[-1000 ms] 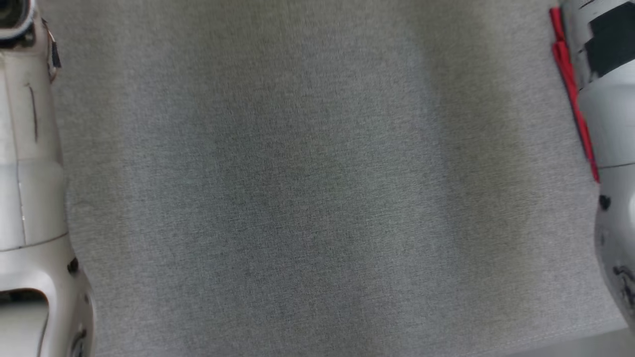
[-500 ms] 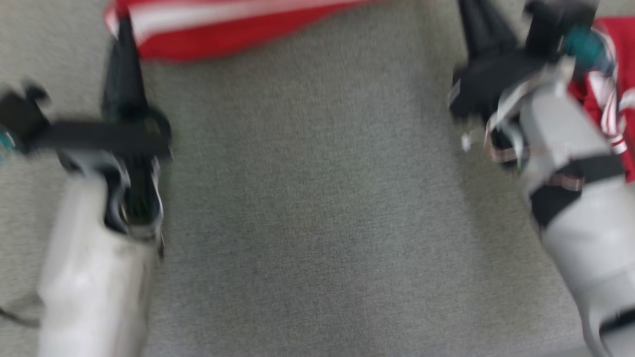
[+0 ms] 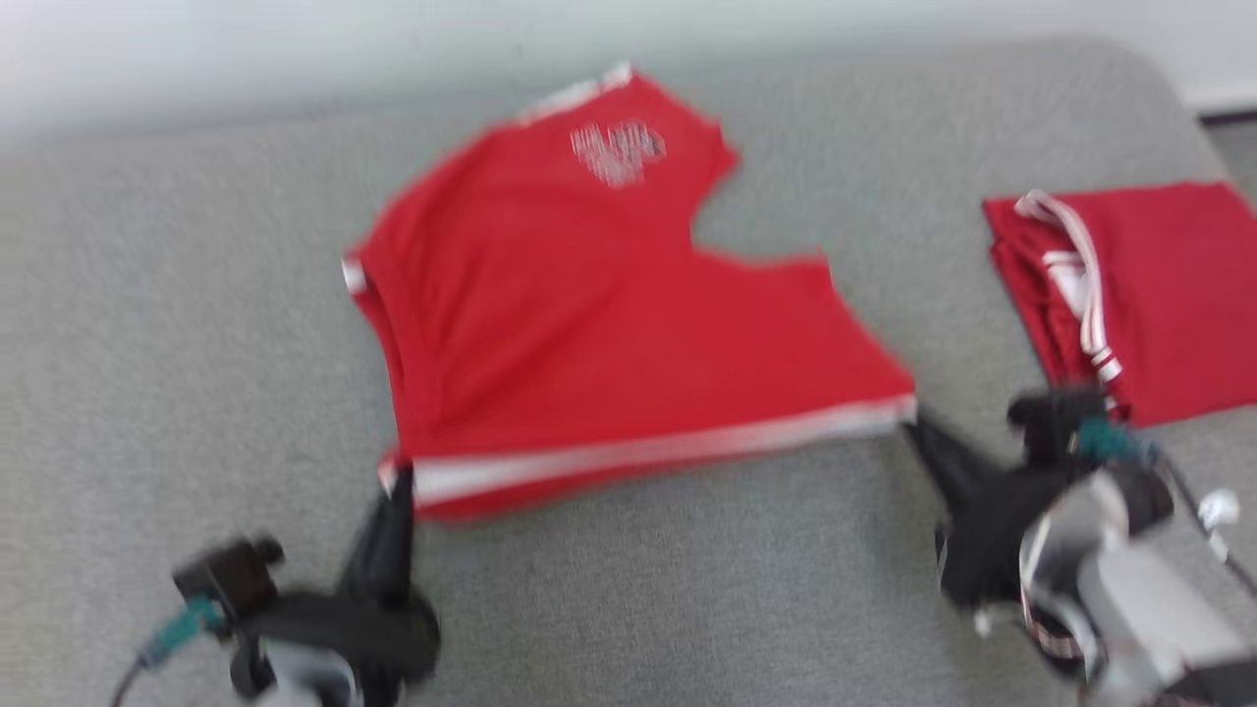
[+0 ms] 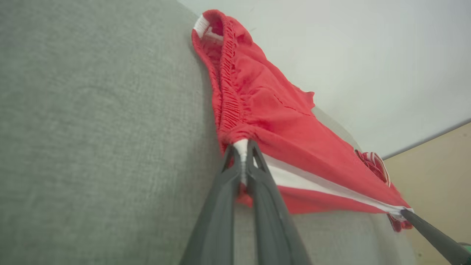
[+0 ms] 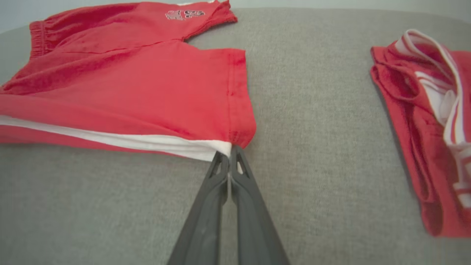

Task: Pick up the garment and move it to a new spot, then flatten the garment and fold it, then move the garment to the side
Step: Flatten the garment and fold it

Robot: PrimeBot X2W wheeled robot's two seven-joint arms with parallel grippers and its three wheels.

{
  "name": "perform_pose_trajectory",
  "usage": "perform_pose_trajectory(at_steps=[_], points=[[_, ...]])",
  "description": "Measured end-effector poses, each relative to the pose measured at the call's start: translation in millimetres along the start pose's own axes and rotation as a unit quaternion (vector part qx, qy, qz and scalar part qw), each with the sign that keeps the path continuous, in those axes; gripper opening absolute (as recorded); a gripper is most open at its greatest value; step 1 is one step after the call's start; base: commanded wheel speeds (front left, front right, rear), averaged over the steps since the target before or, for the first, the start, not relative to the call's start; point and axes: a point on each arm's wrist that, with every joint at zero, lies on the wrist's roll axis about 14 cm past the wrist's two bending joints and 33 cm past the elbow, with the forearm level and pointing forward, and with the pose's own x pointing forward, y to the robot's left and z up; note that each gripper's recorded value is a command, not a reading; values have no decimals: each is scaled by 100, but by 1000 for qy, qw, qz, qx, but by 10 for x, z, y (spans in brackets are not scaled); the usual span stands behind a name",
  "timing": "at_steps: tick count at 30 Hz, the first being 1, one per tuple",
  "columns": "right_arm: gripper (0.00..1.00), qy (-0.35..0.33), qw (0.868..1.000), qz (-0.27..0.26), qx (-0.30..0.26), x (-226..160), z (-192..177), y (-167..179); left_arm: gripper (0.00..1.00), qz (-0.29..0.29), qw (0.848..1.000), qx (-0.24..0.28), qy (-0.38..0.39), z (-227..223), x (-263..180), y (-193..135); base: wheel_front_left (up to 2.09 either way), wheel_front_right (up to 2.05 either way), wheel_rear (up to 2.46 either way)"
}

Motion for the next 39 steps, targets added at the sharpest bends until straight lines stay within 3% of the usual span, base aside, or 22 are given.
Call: perform_pose_trajectory(at_steps=[8, 15, 19, 26, 32, 39], points=[[0, 149, 988, -6, 37, -920, -722, 214, 0, 10, 995, 16, 99, -382, -796, 67, 0, 0, 0], [0, 221, 974, -14, 49, -1398, -974, 341, 0, 14, 986, 29, 161, -575, -1228, 68, 0, 0, 0], [0, 232, 972, -18, 37, -1527, -885, 384, 0, 10, 984, 22, 176, -602, -1377, -15, 0, 0, 0], [0, 145, 989, -29, -25, -1254, -257, 284, 0, -16, 992, 10, 124, -340, -1186, -268, 0, 0, 0], [0, 94, 991, -25, -86, -826, 186, 158, 0, -37, 995, 3, 91, -142, -874, -448, 0, 0, 0], [0, 56, 990, -4, -128, -225, 549, 165, 0, -16, 999, 5, 47, 62, -510, -402, 0, 0, 0]])
